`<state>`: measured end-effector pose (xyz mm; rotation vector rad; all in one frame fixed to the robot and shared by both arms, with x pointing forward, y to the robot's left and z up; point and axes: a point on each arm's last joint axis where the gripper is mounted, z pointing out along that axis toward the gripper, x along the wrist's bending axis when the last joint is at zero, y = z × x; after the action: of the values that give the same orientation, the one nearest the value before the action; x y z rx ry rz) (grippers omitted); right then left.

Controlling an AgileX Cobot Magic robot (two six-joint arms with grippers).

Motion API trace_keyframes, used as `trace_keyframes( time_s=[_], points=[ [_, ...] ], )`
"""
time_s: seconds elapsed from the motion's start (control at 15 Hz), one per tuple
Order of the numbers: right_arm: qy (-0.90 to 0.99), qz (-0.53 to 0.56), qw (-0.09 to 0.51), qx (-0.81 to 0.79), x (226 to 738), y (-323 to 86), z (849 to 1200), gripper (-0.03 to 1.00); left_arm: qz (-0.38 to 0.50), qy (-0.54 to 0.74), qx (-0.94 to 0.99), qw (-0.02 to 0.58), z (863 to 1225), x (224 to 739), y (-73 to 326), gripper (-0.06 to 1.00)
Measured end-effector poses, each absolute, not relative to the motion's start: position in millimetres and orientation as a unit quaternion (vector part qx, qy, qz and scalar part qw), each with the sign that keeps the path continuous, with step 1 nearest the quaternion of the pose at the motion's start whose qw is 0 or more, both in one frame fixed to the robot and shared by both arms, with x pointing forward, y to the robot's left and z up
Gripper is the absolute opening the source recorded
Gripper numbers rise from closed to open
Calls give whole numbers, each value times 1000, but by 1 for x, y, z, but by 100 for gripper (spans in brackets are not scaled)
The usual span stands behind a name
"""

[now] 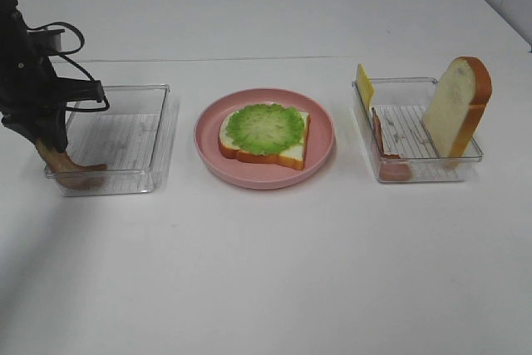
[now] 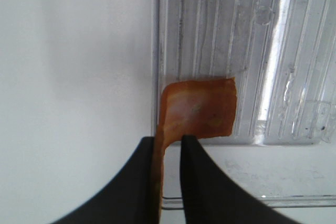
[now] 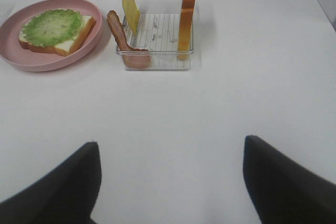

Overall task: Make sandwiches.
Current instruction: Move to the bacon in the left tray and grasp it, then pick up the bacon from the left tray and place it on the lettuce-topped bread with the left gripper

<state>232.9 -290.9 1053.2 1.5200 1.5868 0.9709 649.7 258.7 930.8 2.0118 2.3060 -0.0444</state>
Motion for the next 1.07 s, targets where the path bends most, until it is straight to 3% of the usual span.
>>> trace_keyframes(
  time_s=[0.27,0.53,0.93,1.0,1.07],
  points=[
    [616,377,361,590,233,-291,1053,72,-14,749,661,41,931,650,259,0],
    [616,377,361,590,233,-291,1053,72,-17,746,663,59,941,650,256,0],
    [616,377,361,590,233,-291,1053,72,-63,714,655,238,1005,667,229,0],
    [616,377,361,590,233,-291,1053,72,-99,701,635,311,1014,673,216,0],
    [616,377,361,590,233,-291,1053,72,-113,693,626,340,1015,676,210,0]
  ],
)
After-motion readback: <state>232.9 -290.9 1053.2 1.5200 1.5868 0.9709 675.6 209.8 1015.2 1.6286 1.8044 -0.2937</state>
